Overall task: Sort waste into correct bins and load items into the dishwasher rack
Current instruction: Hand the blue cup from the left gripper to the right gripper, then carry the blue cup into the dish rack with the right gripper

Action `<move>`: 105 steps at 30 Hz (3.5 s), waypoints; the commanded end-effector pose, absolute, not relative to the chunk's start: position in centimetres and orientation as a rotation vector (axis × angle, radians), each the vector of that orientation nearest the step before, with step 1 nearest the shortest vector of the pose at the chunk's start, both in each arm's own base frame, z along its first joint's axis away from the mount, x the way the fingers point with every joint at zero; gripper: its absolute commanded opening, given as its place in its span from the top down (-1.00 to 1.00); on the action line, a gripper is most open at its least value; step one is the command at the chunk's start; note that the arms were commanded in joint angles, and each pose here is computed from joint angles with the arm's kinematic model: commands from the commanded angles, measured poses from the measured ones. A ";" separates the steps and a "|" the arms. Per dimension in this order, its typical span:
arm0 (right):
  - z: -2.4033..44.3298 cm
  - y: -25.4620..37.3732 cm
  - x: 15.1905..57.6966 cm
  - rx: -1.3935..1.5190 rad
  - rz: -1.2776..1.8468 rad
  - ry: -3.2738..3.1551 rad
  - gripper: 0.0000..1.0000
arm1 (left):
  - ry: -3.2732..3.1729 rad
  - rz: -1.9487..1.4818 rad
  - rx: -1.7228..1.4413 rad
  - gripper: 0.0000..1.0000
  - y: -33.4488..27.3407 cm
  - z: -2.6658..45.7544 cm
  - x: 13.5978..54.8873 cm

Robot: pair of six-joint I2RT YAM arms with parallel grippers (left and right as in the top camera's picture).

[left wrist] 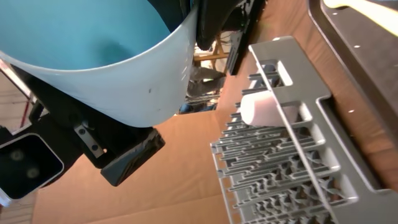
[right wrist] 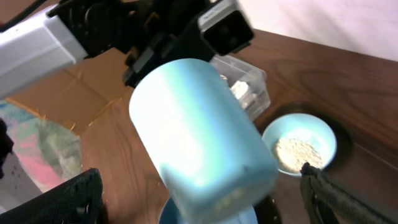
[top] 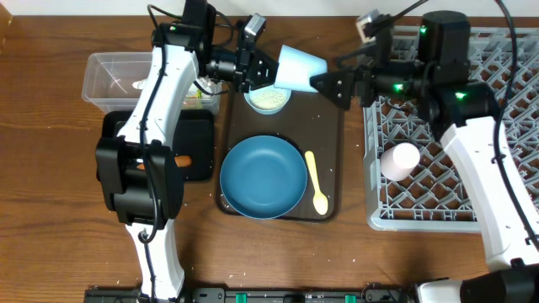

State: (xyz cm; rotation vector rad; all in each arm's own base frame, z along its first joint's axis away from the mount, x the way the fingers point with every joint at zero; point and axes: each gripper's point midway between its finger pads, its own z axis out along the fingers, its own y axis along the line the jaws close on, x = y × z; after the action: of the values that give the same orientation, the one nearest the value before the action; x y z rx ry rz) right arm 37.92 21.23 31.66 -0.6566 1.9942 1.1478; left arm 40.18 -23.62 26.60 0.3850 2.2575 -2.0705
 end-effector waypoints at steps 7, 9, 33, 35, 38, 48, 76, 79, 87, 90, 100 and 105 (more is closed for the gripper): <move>31.7 22.6 37.5 -0.738 1.081 1.952 -0.93 | 2.220 -2.145 0.406 0.88 -24.4 27.8 39.4; 31.5 22.7 37.6 -0.742 1.072 1.949 -0.89 | 2.228 -2.152 0.407 0.88 -24.7 27.9 39.2; 30.4 22.8 38.4 -0.758 1.050 1.883 -0.17 | 2.241 -2.169 0.433 0.79 -25.8 27.9 38.5; 30.5 22.6 38.6 -0.755 1.044 1.877 -0.08 | 2.241 -2.169 0.432 0.77 -25.8 27.9 38.5; 30.7 22.1 38.9 -0.742 1.033 1.874 -0.01 | 2.241 -2.168 0.433 0.70 -25.8 27.9 38.5; 33.3 17.3 39.1 -0.641 0.944 1.853 0.14 | 2.258 -2.139 0.435 0.46 -25.8 27.5 38.7; 23.4 -3.8 25.2 0.425 0.007 2.733 0.22 | 2.848 -0.893 0.374 0.42 -21.5 14.6 41.9; 23.0 -5.8 24.0 0.534 -0.053 2.753 0.23 | 2.867 -0.816 0.399 0.42 -21.7 14.0 41.7; 21.1 -8.4 23.8 0.729 -0.066 2.802 0.20 | 2.880 -0.728 0.462 0.41 -22.9 13.5 41.0; 19.6 -8.7 24.4 0.750 -0.062 2.861 0.18 | 2.891 -0.587 0.461 0.41 -21.9 12.9 41.4; 14.6 -9.3 26.2 0.813 -0.046 3.024 0.17 | 2.895 -0.448 0.442 0.41 -20.5 12.4 42.1; 12.5 -9.5 27.6 0.825 -0.025 3.053 0.15 | 2.895 -0.447 0.442 0.41 -20.5 12.4 42.1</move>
State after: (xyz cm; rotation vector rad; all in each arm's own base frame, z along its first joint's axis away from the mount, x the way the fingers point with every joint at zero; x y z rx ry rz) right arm 26.84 -9.02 12.93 0.7744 3.0650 -0.0303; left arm 41.91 -20.92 12.20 0.4425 2.9010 -0.4802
